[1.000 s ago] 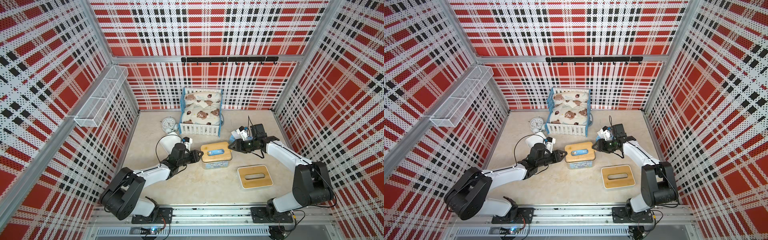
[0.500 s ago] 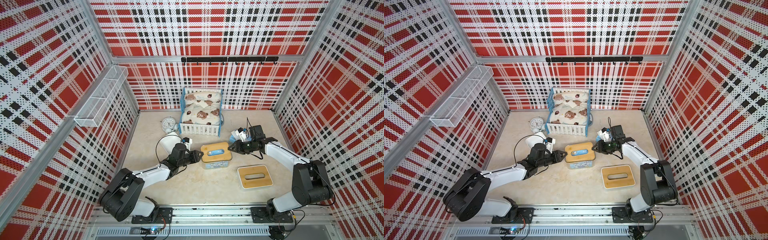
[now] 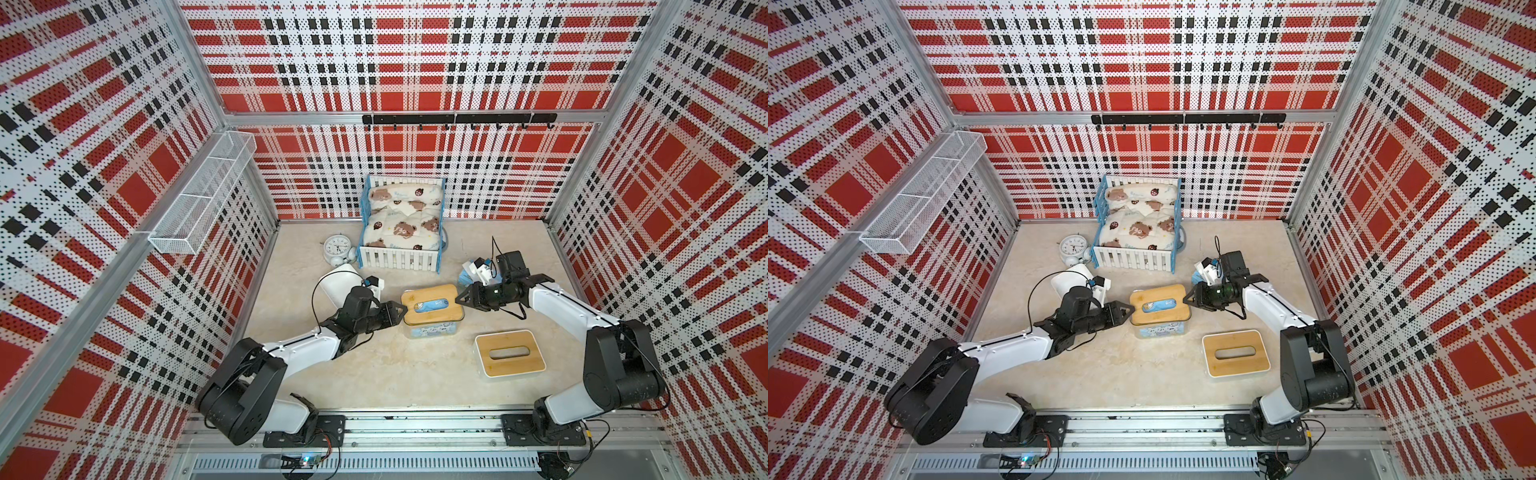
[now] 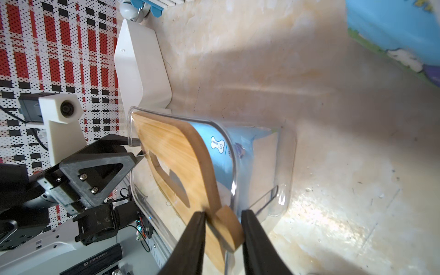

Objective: Put the tissue paper into the tissue box
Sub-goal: Close the box lid on the tissue box.

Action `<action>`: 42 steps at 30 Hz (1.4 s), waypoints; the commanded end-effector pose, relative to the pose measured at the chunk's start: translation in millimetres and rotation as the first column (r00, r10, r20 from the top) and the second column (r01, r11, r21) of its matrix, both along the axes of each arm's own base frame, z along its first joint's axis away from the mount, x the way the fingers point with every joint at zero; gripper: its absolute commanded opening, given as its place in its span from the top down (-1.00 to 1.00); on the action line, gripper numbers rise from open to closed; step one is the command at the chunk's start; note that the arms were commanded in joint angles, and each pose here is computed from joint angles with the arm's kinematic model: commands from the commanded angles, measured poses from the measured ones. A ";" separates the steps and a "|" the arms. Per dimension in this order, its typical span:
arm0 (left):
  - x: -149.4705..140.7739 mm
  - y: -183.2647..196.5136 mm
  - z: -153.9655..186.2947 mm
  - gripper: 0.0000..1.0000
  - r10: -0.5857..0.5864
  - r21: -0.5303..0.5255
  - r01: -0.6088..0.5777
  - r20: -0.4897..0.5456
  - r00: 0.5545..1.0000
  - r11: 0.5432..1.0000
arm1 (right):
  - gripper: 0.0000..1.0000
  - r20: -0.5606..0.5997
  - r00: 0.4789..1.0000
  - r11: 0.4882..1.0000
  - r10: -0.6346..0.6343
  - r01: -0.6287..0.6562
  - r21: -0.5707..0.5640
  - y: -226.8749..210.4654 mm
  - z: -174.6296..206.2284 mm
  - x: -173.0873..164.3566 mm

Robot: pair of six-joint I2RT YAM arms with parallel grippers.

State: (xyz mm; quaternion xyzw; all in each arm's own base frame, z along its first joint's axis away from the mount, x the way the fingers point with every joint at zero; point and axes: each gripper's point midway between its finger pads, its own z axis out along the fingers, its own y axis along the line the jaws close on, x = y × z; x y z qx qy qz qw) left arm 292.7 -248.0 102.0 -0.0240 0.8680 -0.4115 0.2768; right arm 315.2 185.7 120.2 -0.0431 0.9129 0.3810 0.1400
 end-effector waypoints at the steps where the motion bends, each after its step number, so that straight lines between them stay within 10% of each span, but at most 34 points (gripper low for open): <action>1: -0.8 -2.9 4.2 0.02 -0.013 0.007 0.013 -0.005 1.000 1.000 | 0.37 -0.060 0.998 1.000 0.017 -0.016 0.020 5.3 -4.4 -9.0; 24: 13.5 -10.7 0.3 -0.20 -0.010 -0.004 0.010 0.030 1.000 1.000 | -0.22 -0.003 0.999 0.991 -0.055 0.055 0.121 19.8 12.2 34.5; 42: 15.2 -13.9 14.6 -0.21 -0.008 -0.033 0.009 0.054 0.999 0.999 | -0.06 -0.106 0.987 0.990 -0.124 0.130 0.057 8.3 -14.1 19.8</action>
